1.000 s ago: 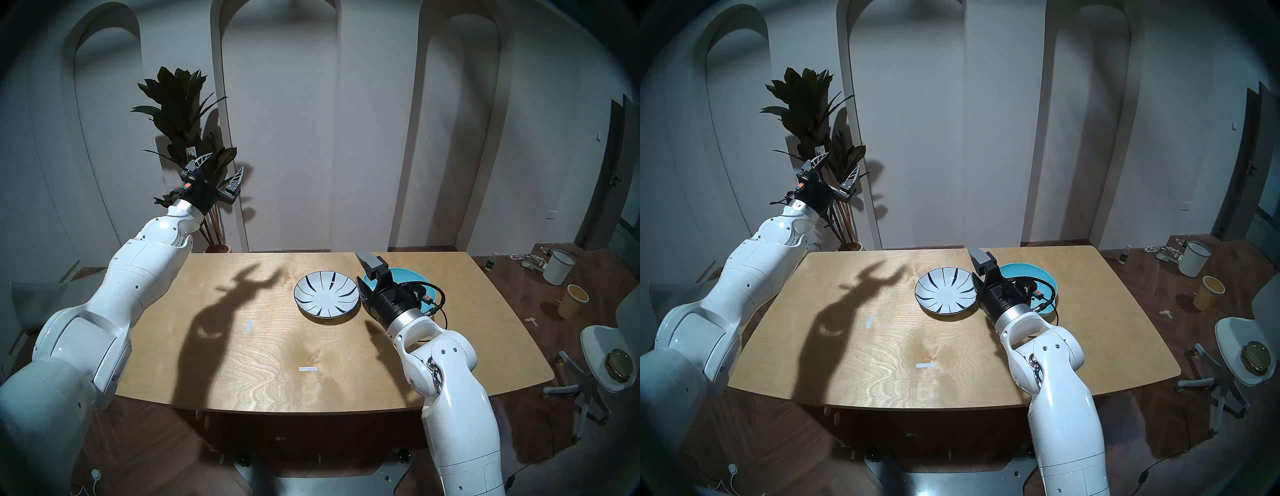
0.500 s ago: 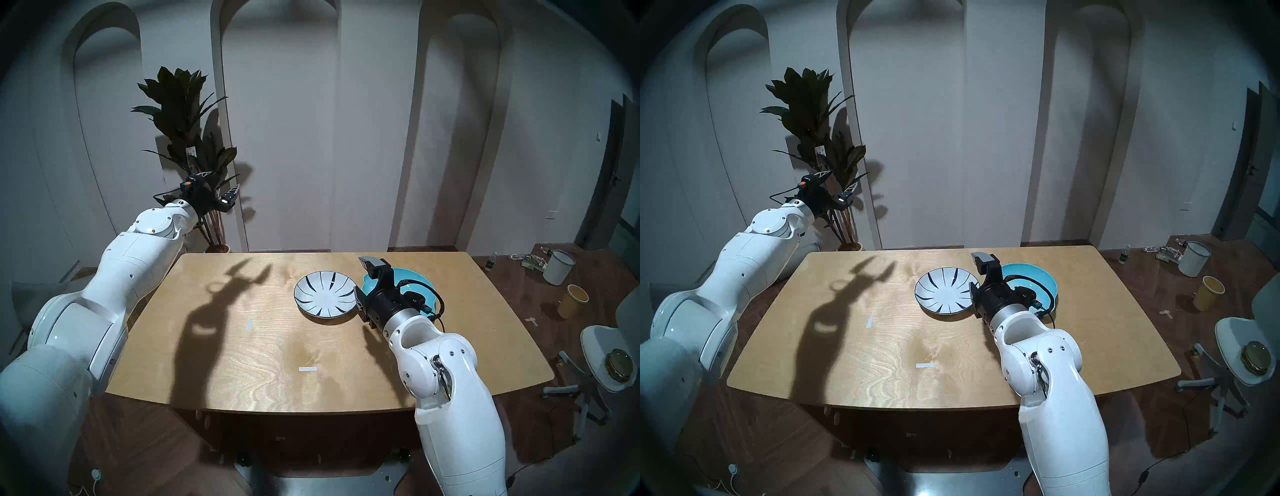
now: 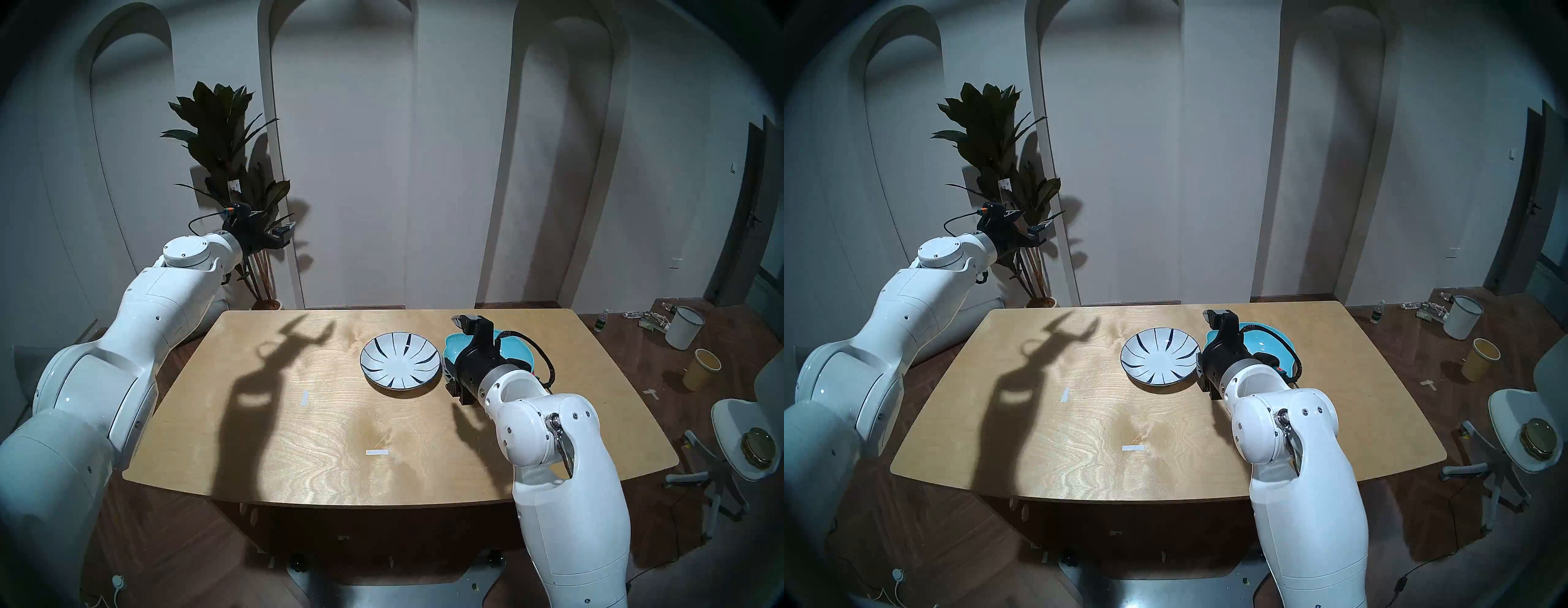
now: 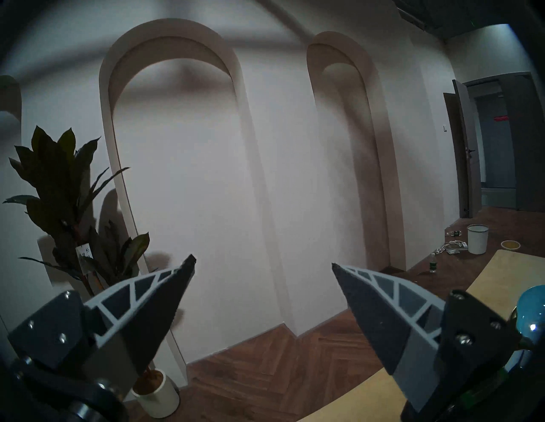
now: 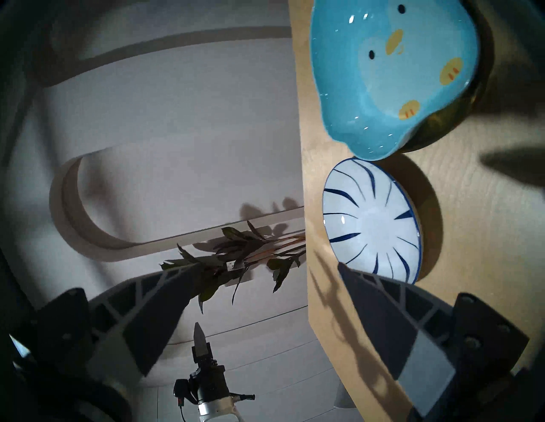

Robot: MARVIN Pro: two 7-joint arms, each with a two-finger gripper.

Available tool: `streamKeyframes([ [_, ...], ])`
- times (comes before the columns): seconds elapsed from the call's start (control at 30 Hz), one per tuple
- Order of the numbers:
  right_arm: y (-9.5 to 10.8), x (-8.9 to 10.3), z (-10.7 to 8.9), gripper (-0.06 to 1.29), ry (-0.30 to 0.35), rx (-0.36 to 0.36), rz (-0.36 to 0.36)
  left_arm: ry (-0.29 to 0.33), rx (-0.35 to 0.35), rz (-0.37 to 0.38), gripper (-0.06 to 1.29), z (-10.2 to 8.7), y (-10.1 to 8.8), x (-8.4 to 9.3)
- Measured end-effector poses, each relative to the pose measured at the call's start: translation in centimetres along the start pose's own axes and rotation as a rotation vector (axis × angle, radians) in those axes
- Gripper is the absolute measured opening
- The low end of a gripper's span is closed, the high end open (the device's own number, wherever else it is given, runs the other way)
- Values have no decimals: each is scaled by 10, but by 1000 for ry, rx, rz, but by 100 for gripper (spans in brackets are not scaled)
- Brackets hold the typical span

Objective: Stack the plates into one stack

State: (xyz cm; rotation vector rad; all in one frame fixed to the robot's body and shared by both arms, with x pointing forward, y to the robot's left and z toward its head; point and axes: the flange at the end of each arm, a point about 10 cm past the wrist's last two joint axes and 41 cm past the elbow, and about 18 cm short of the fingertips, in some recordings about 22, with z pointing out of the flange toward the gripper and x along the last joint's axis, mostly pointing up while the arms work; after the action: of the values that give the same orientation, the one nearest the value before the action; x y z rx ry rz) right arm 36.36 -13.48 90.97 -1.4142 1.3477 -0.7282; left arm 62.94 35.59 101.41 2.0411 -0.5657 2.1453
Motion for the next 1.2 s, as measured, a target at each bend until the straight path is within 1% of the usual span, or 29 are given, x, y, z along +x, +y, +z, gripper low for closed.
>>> streamKeyframes([
  [0.07,1,4,1,122,5,-49,33,-14,-7,-15,123,1,-1,2],
  [0.13,3,5,2,122,5,-77,47,-20,-10,-21,123,1,-2,3],
  [0.17,4,6,3,122,1,-102,57,-25,-13,-25,123,1,-2,4],
  [0.2,4,7,4,122,0,-109,60,-25,-14,-26,123,1,-2,4],
  [0.3,7,8,9,122,-16,-180,80,-35,-19,-35,123,1,-3,6],
  [0.53,10,9,22,122,-49,-296,88,-46,-25,-44,123,1,-5,8],
  [0.67,9,11,28,122,-60,-327,90,-46,-27,-46,123,1,-6,9],
  [1.0,2,12,36,122,-88,-358,95,-42,-28,-45,123,1,-8,10],
  [1.2,7,11,42,122,-106,-379,106,-40,-29,-45,123,1,-9,11],
])
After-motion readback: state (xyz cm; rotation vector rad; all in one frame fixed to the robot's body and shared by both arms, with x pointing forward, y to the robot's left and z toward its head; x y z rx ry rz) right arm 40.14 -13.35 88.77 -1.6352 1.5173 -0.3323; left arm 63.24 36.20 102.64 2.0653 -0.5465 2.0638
